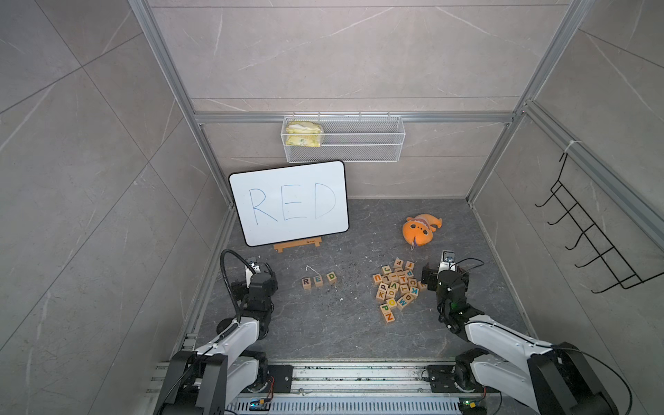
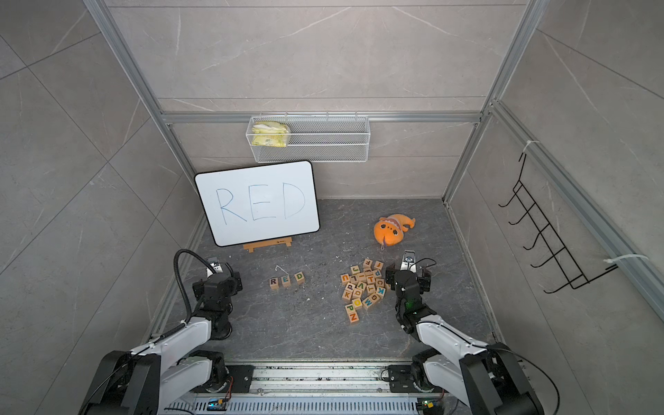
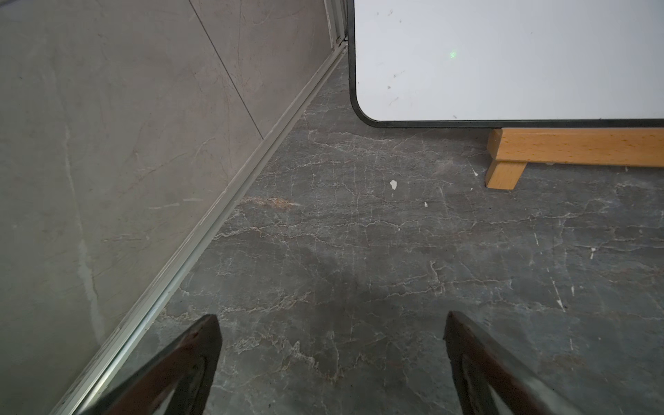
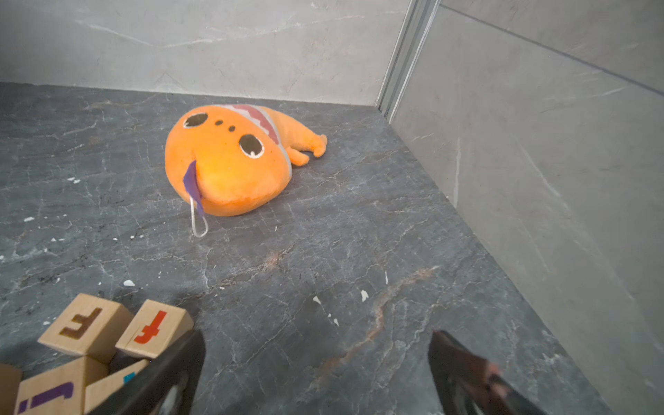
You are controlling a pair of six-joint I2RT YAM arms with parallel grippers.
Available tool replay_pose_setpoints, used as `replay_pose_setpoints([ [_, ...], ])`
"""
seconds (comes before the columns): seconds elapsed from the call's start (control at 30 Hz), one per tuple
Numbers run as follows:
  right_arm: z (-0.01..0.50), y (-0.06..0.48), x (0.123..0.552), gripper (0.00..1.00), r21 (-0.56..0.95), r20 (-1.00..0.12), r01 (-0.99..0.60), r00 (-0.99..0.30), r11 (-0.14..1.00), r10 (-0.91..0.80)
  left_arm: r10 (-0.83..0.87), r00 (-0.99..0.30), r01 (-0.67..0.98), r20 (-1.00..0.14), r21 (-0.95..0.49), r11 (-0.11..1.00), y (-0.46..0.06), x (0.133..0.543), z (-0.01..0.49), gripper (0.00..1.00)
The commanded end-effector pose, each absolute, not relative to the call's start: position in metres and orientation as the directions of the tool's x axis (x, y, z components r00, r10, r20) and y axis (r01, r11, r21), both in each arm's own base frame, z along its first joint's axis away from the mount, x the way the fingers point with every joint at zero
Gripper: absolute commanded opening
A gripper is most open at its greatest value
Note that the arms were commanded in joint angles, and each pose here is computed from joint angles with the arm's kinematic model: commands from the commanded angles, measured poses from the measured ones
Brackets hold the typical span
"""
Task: Assemble the uppercase word "red" with letter blocks
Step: Reset both arms
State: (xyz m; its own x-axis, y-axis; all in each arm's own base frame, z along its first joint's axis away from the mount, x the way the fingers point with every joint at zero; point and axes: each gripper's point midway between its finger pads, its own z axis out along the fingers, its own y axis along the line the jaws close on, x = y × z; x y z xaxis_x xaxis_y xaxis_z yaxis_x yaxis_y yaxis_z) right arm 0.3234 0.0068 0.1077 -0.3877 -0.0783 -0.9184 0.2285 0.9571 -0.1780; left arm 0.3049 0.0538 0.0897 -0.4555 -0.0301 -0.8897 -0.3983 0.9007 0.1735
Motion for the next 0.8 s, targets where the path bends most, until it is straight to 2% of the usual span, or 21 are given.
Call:
replay_pose_setpoints([
  [0.0, 0.127, 0.01, 0.344, 1.0, -0.131, -0.95, 0.233, -0.308, 0.964, -0.055, -0.052, -0.31, -0.379, -0.949, 0.073, 0.923, 0.051, 0.333, 0.121, 1.0],
  [0.17, 0.129, -0.007, 0.352, 1.0, -0.053, -0.967, 0.275, -0.254, 0.96, 0.019, -0.03, -0.306, -0.291, -0.952, 0.063, 0.955, 0.04, 0.358, 0.12, 1.0],
  [0.37, 0.121, 0.004, 0.365, 1.0, -0.07, -0.963, 0.189, -0.269, 0.979, -0.017, 0.026, -0.303, -0.188, -0.953, 0.086, 0.978, 0.025, 0.372, 0.103, 1.0],
  [0.6, 0.108, 0.013, 0.377, 1.0, -0.085, -0.956, 0.141, -0.29, 0.986, -0.041, 0.007, -0.353, -0.182, -0.935, 0.076, 0.98, 0.029, 0.378, 0.089, 1.0],
  [0.77, 0.095, 0.018, 0.379, 1.0, -0.089, -0.946, 0.099, -0.319, 0.991, -0.053, 0.007, -0.345, -0.188, -0.939, 0.077, 0.979, 0.03, 0.379, 0.09, 1.0],
])
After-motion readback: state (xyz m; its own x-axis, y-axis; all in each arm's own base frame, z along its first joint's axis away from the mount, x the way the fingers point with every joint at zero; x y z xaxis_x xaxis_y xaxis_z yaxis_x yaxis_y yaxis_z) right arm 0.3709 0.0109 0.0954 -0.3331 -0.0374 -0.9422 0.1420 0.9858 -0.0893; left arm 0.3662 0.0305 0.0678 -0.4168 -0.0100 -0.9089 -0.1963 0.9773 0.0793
